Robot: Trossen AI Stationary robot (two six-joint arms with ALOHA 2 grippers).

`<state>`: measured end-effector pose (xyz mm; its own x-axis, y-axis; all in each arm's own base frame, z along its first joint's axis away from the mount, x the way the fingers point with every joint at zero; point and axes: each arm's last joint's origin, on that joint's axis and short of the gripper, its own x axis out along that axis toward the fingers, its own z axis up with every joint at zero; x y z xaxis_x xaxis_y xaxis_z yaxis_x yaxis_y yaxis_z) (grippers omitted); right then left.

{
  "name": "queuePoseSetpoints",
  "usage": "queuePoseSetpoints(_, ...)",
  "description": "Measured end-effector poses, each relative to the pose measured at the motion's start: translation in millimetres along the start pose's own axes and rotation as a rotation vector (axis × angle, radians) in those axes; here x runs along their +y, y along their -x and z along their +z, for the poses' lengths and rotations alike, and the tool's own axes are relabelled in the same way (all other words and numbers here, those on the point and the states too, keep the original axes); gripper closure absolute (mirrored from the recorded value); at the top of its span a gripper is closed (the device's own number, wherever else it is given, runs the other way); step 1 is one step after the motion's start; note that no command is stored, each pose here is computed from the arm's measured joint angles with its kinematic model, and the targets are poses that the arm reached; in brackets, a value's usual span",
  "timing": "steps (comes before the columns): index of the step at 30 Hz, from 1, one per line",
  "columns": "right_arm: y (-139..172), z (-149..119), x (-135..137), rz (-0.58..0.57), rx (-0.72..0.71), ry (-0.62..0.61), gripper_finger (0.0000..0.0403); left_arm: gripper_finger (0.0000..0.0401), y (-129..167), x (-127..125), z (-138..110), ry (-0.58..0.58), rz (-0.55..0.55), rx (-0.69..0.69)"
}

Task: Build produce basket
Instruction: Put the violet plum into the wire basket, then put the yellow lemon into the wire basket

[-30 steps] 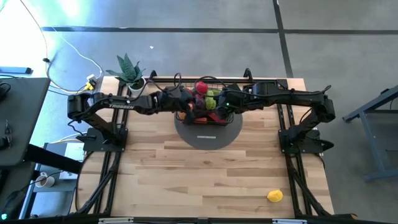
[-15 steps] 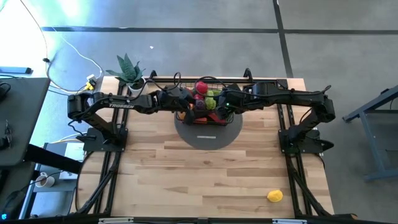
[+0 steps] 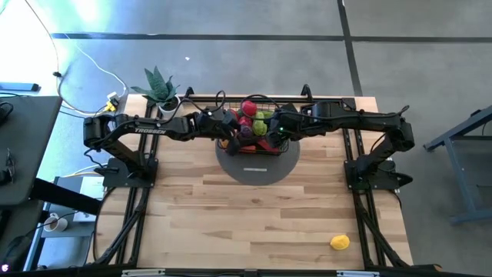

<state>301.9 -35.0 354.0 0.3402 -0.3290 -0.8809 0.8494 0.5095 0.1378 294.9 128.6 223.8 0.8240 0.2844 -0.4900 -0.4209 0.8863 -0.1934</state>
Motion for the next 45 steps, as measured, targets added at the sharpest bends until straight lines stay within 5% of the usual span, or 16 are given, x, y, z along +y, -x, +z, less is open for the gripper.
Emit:
queuePoseSetpoints(14,0.0,0.1,0.1,0.001,-0.001,0.0,0.0038,0.0092,0.0,-1.3,0.1,-0.039,-0.037,0.003)
queuePoseSetpoints(26,0.0,0.1,0.1,0.001,-0.001,-0.001,0.0038,0.0011,1.2,-1.2,1.3,-0.033,-0.025,-0.006)
queuePoseSetpoints(45,-0.1,2.2,1.6,0.02,-0.016,-0.01,0.0038,0.0011,59.0,-7.5,11.9,-0.049,-0.01,0.048)
